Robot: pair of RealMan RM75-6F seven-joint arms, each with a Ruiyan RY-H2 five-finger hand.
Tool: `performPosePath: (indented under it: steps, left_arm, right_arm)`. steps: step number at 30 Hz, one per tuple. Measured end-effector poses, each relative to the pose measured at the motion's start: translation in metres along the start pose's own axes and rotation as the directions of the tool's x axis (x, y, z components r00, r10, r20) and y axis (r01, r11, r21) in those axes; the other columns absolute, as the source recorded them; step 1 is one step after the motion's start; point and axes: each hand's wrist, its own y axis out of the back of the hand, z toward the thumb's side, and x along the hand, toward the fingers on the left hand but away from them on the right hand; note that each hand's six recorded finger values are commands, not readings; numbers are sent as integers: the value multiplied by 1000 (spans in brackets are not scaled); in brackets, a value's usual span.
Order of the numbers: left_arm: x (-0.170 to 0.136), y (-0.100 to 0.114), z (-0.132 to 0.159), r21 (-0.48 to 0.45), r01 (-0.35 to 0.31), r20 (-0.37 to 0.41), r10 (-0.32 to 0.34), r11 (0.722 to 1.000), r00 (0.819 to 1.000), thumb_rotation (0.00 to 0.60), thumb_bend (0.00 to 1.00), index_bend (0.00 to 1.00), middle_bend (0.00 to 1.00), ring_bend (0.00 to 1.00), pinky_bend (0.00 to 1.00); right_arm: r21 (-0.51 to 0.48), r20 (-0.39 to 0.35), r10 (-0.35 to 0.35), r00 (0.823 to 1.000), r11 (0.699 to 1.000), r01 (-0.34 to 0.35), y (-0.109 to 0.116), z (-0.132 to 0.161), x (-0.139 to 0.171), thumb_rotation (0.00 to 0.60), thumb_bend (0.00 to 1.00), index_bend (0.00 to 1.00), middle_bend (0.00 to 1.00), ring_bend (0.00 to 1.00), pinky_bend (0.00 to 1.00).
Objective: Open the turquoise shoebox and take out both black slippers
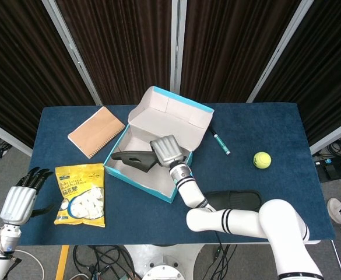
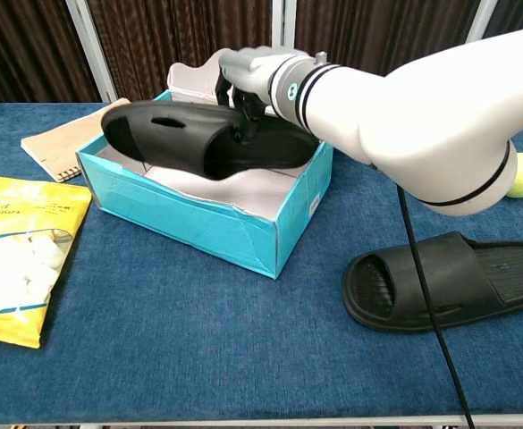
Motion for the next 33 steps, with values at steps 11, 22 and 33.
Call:
performPosePath:
  steps: [11,22,33]
  left_arm:
    - [3,1,5,3,2,8,-2,1000,1000,600,87,189,156,92,302]
    - [5,1,10,10,6,16,-6,1000,1000,600,87,189,156,92,302]
    - [7,-2,18,17,13,33,-14,1000,999,600,87,189,156,92,302]
  right_arm:
    - [-125,6,-182,983,976,181,60,-21,26,600,403,788,670,548,699]
    - [-101,100,-252,963,960,261,101,-98,95,600,402,788,671,547,699]
    - [-22,247,4,969,1000,2,50,-179,170,600,402,788,671,547,699]
